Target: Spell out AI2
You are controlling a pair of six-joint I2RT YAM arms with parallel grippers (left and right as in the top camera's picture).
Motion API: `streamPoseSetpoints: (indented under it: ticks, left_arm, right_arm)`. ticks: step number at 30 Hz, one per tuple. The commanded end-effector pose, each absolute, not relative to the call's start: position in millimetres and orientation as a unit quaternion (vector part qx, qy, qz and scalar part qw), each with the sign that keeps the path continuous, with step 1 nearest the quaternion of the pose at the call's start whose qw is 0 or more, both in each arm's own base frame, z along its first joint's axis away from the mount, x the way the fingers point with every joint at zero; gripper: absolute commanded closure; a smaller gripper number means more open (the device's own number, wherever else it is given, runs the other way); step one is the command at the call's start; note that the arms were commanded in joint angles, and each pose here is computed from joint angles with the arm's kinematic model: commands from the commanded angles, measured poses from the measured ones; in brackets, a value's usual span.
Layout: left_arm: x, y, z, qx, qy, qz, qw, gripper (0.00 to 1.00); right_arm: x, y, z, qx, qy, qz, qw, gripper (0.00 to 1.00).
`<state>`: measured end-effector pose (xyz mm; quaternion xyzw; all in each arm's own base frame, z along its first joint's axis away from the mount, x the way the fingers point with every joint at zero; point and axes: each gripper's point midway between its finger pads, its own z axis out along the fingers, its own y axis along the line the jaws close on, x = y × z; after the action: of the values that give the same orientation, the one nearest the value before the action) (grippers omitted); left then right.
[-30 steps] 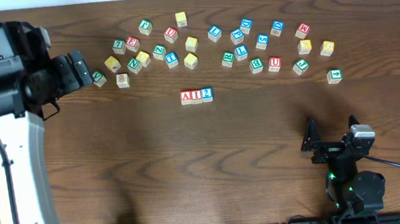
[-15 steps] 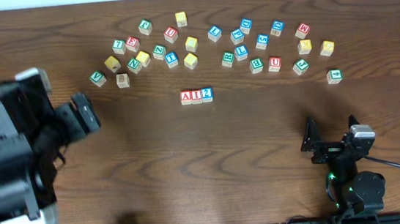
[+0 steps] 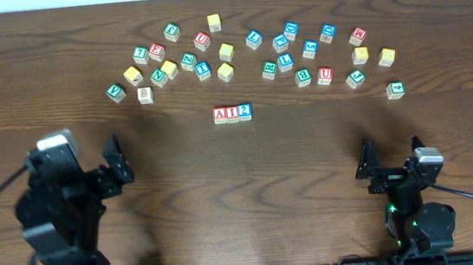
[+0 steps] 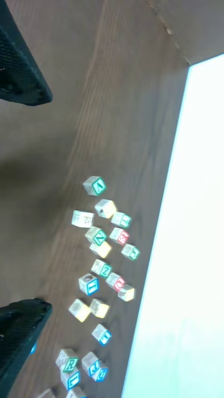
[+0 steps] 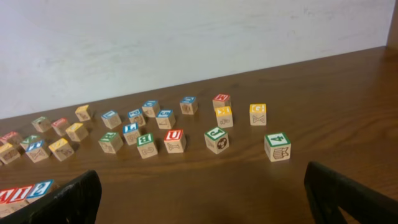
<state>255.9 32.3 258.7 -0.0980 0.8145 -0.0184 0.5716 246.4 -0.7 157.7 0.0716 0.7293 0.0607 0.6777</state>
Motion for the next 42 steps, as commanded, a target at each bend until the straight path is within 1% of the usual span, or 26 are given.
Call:
streamPoseSetpoints:
  ticks: [1,3,7,12,19,33,42]
  left_arm:
    - [252.5,34.2,238.3,-0.092,0.792,-0.007,0.603,0.02]
    - [251.7,33.6,228.0,-0.074,0.77,0.005,0.634,0.02]
    - [249.0,31.5,214.3,-0.034,0.75,0.033,0.66,0.02]
    - [245.4,30.8,196.8,0.015,0.746,0.077,0.661,0.02]
    - [243.7,30.5,184.1,0.068,0.737,0.126,0.66,0.03]
    - [241.7,30.2,160.8,0.081,0.732,0.139,0.662,0.02]
    - [242.3,31.0,141.5,0.08,0.749,0.135,0.644,0.02]
  right_arm:
    - [246.2,-1.0,156.9,0.067,0.73,0.056,0.678,0.01]
    - [246.2,-1.0,156.9,0.067,0.73,0.056,0.678,0.01]
    - [246.2,-1.0,156.9,0.067,0.73,0.056,0.678,0.01]
    - [246.2,-1.0,156.9,0.067,0.73,0.056,0.678,0.01]
    - [246.2,-1.0,156.9,0.067,0.73,0.056,0.678,0.01]
    - [246.2,-1.0,156.9,0.067,0.73,0.056,0.678,0.01]
    - [246.2,-1.0,156.9,0.067,0.73,0.056,0.678,0.01]
